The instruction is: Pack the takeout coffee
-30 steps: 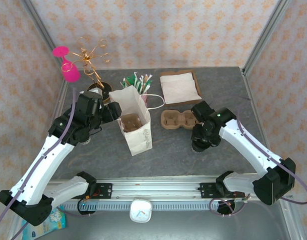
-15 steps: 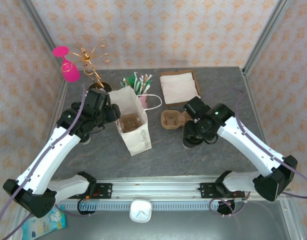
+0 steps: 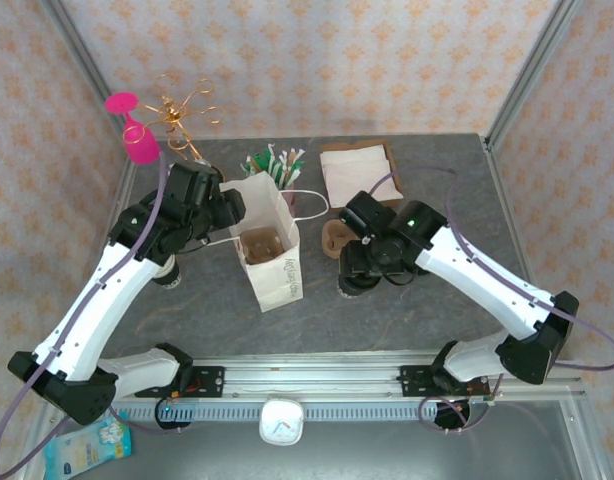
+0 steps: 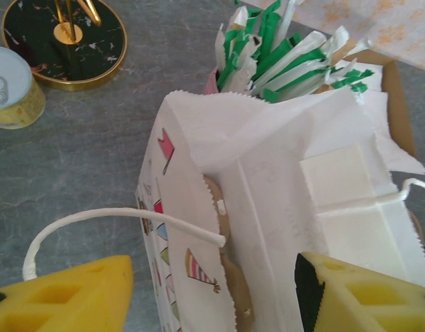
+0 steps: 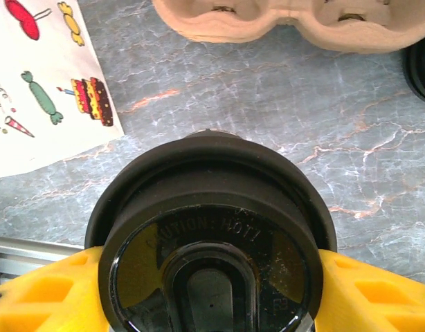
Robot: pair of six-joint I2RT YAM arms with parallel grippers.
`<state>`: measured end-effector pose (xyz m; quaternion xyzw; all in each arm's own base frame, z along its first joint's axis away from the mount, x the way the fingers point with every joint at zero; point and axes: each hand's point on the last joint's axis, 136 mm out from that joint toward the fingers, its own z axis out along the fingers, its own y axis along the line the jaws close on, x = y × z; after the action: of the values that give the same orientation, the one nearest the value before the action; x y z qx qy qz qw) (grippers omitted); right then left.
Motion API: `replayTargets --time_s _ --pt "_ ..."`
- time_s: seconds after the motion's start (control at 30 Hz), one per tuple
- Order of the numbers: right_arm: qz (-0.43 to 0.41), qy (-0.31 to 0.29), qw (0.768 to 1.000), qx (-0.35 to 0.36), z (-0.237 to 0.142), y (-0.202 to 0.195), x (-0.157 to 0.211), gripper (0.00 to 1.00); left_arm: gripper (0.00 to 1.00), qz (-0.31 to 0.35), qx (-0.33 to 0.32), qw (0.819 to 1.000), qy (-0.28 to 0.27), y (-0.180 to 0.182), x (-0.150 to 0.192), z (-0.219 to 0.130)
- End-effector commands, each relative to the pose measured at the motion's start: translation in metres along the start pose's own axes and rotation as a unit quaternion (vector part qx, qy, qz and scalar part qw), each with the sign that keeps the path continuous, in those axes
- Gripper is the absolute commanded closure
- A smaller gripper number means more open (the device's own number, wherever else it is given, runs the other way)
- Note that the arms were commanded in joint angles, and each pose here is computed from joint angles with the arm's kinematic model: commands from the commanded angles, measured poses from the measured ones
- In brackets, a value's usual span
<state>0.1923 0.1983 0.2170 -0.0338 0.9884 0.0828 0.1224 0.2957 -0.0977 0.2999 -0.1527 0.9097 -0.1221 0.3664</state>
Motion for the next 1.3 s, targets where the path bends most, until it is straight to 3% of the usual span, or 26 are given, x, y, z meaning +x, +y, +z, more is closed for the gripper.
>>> replayTargets --time_s 0.0,0.07,0.27,0.57,0.73,0.97,1.27 --pt "0.0 -0.004 1.0 -0.007 -0.011 0.006 0.0 0.37 0.34 0.007 -0.033 0.999 0.02 0.007 0.0 0.01" --pt "-0.002 -0.007 1.0 -0.015 -0.015 0.01 -0.001 0.38 0.35 0.013 -0.083 0.996 0.011 0.023 -0.003 0.012" --pt "-0.008 -0.017 0.999 -0.028 -0.024 0.016 -0.005 0.38 0.4 0.024 -0.065 0.997 0.035 0.017 0.005 0.035" --pt "-0.019 -0.027 0.998 -0.046 -0.034 0.026 -0.011 0.39 0.76 0.011 -0.106 0.994 -0.015 0.033 -0.022 0.035" --pt "-0.032 -0.025 0.998 -0.046 -0.033 0.038 -0.01 0.4 0.89 0.022 -0.143 0.989 -0.036 0.043 -0.038 0.023" --pt "-0.057 -0.031 0.996 -0.056 -0.037 0.062 -0.009 0.41 0.96 0.008 -0.167 0.983 -0.078 0.053 -0.052 -0.002" --pt "-0.077 -0.045 0.993 -0.079 -0.05 0.085 -0.011 0.41 1.0 -0.02 -0.177 0.979 -0.1 0.063 -0.051 -0.009"
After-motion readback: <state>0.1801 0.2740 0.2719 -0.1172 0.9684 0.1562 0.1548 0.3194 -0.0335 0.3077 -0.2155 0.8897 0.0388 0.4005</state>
